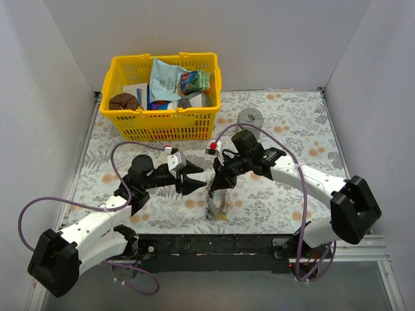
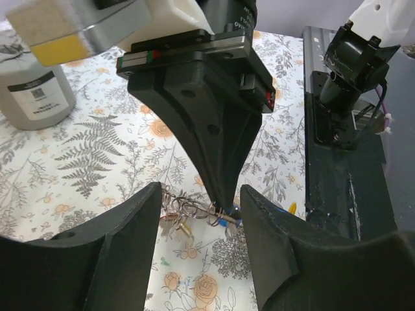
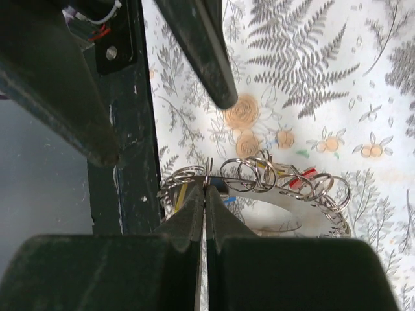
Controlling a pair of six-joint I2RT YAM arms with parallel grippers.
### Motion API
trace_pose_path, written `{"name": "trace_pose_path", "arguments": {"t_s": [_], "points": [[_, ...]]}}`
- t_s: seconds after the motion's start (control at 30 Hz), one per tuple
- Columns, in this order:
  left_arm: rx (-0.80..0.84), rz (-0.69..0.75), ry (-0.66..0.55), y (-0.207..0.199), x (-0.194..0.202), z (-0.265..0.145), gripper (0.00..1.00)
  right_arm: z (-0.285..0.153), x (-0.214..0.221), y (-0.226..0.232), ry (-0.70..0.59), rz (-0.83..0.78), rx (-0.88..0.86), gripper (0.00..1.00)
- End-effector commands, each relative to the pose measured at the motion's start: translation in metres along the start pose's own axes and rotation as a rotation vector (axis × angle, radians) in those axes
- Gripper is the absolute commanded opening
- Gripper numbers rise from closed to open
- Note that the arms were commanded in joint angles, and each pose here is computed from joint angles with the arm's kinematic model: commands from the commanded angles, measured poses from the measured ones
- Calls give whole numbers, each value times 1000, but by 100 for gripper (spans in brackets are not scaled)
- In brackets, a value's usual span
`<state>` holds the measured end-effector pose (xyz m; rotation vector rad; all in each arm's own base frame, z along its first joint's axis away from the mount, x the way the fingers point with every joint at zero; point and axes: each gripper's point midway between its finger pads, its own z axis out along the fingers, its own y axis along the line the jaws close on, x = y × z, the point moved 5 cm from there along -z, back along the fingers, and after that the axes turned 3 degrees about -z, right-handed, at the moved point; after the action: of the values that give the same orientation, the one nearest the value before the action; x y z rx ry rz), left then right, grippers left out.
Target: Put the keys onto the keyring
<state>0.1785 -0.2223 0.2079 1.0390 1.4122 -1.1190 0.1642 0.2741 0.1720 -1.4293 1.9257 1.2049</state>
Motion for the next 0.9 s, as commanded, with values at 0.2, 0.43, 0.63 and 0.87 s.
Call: {"name": "trace_pose_path", "arguments": {"t_s": [0.2, 0.43, 0.63, 0.87], "points": [[-70, 42, -16, 1, -3, -8, 50, 3, -67, 21, -187, -211, -152, 1], [-64, 25, -3, 3, 4, -5, 50, 22, -7, 9, -93, -98, -127, 1], [-38, -10, -13, 1, 13, -3, 49, 24, 41, 6, -14, -23, -86, 1], [37, -11, -31, -8, 18, -1, 41, 15, 44, 8, 15, -30, -42, 1]]}}
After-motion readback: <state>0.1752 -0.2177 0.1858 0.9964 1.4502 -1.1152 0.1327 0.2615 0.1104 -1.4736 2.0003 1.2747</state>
